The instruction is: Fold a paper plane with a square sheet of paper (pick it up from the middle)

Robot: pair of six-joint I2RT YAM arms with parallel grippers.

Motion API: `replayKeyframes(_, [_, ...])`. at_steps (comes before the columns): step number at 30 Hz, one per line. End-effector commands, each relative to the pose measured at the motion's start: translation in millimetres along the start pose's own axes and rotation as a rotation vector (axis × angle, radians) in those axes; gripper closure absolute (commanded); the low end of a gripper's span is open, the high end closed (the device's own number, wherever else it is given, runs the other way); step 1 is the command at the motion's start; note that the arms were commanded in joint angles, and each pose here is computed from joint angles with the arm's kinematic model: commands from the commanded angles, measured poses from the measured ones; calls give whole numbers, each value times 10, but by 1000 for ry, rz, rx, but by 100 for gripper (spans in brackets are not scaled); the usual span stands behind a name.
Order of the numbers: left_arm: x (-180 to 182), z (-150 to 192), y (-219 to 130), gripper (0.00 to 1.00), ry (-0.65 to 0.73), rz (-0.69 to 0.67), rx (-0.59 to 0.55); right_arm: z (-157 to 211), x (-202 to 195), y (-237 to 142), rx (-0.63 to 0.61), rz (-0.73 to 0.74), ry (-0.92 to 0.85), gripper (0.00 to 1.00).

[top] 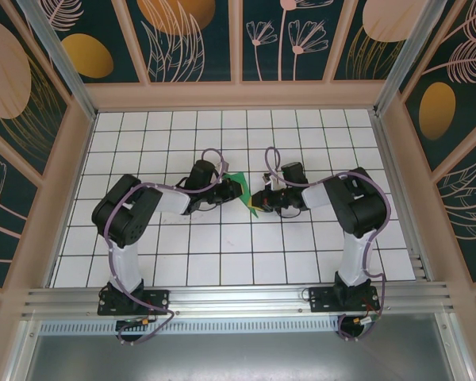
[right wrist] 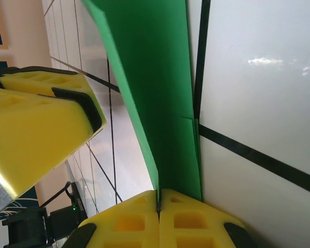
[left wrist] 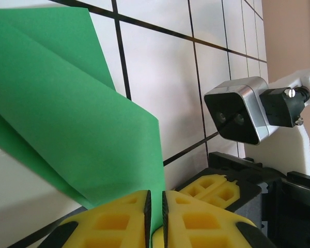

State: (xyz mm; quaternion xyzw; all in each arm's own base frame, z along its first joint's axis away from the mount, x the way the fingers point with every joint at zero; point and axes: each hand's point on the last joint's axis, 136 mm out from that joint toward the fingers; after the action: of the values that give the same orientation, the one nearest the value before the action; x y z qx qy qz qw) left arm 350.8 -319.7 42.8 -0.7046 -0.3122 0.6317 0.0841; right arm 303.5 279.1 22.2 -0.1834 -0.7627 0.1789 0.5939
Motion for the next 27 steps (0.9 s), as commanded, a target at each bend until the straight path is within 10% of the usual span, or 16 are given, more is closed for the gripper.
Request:
replayKeyframes(1, [50,34,82,83,-6,-16,22,108,-239,60,32,56,74,100])
replayKeyframes(27, [596,37,155,87,-82,-260,6,113,-15,-2,55,75,-11,84])
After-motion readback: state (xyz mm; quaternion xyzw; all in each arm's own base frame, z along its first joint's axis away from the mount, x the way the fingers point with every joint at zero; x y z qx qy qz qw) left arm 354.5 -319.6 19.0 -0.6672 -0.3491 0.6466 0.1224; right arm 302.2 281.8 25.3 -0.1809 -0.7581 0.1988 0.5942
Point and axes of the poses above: each hand's point on the last joint's axis, 136 mm out from that joint toward the fingers, its own y axis out along the fingers, its own x axis along the line the jaws close on, z = x × y, and after that the axes turned 8 degrees about -y, right-handed
